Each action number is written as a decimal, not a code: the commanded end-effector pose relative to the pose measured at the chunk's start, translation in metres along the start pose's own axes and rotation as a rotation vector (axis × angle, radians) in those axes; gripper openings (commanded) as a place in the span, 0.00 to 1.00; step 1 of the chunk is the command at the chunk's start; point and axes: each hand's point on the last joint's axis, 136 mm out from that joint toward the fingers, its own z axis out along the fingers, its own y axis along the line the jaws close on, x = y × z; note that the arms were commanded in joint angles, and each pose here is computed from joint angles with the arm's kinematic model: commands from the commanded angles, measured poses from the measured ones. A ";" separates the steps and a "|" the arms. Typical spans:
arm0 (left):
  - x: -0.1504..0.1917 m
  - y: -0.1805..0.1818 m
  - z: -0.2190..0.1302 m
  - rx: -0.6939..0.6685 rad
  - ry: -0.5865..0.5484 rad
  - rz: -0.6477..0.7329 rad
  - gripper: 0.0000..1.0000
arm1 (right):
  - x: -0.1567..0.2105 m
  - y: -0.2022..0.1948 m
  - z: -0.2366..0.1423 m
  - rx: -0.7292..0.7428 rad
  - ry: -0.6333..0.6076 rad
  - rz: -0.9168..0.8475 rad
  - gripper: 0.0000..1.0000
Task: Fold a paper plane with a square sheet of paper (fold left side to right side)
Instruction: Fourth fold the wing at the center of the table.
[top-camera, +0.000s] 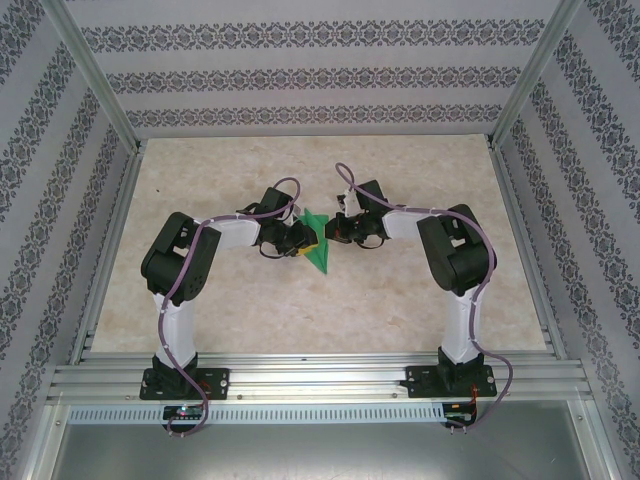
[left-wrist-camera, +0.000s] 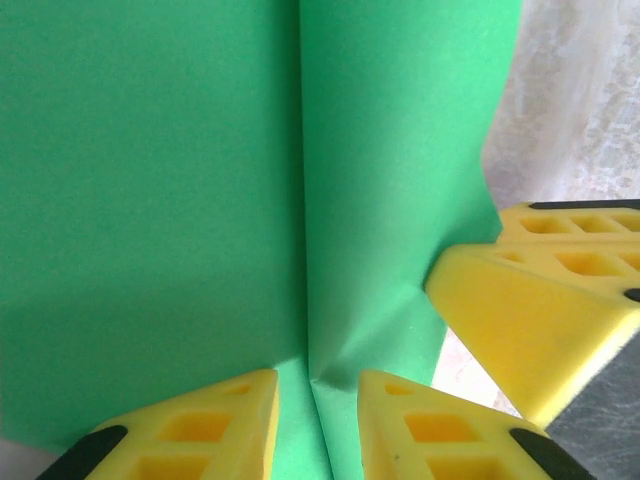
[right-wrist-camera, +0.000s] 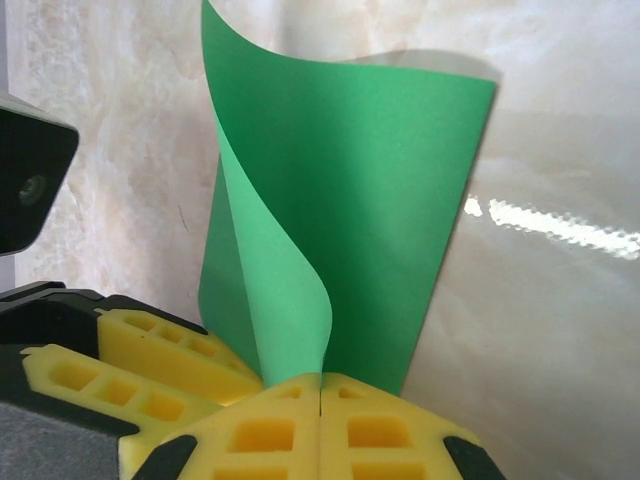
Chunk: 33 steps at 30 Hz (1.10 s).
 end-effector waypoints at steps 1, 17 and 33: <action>0.004 0.021 0.012 -0.074 0.008 -0.028 0.29 | -0.011 -0.011 0.002 0.032 -0.018 -0.026 0.03; 0.005 0.021 0.011 -0.077 0.011 -0.026 0.29 | -0.012 -0.021 0.007 0.071 0.004 -0.027 0.05; 0.001 0.006 0.001 -0.057 -0.005 0.002 0.30 | 0.014 -0.028 0.008 0.104 0.040 -0.005 0.05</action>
